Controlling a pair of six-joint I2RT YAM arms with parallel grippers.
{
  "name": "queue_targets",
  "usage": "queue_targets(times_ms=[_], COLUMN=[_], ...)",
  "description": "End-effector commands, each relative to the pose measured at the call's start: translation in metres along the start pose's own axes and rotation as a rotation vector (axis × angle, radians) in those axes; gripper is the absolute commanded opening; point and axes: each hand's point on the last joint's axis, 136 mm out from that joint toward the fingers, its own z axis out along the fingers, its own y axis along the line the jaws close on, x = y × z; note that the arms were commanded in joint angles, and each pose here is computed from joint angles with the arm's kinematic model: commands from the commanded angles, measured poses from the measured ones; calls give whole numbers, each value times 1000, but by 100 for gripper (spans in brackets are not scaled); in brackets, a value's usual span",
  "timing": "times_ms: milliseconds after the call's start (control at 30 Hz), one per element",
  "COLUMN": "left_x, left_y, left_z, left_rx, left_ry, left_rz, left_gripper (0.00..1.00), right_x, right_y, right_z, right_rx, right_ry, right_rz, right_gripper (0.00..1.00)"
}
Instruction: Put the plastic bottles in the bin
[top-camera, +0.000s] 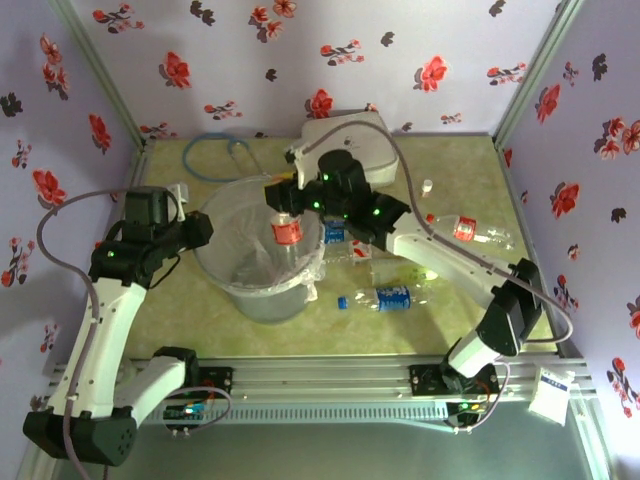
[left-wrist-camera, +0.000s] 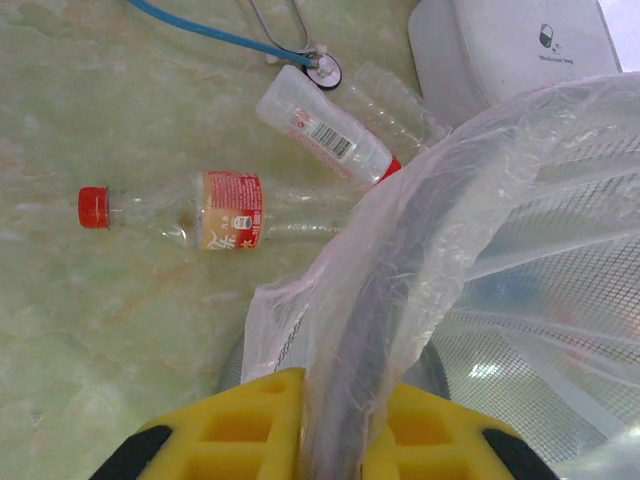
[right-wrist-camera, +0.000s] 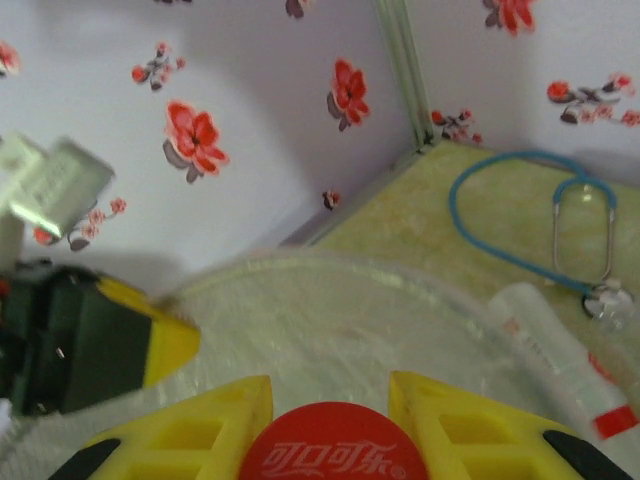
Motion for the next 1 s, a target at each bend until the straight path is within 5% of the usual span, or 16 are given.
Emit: queue_targets(times_ms=[0, 333, 533, 767, 967], left_x=[-3, -10, -13, -13, -9], left_y=[1, -1, -4, -4, -3], left_z=[9, 7, 4, 11, 7], left_rx=[-4, 0, 8, 9, 11], left_ry=[-11, -37, -51, -44, -51], left_rz=[-35, -40, -22, 1, 3], left_gripper=[11, 8, 6, 1, 0], right_x=[-21, -47, -55, 36, 103], right_y=[17, 4, -92, -238, -308], right_z=[-14, -52, -146, -302, -361], right_rx=[-42, 113, 525, 1012, 1206], right_ry=[-129, -168, -241, -326, -445], right_rz=[-33, -98, 95, 656, 952], right_gripper=[36, 72, 81, 88, 99])
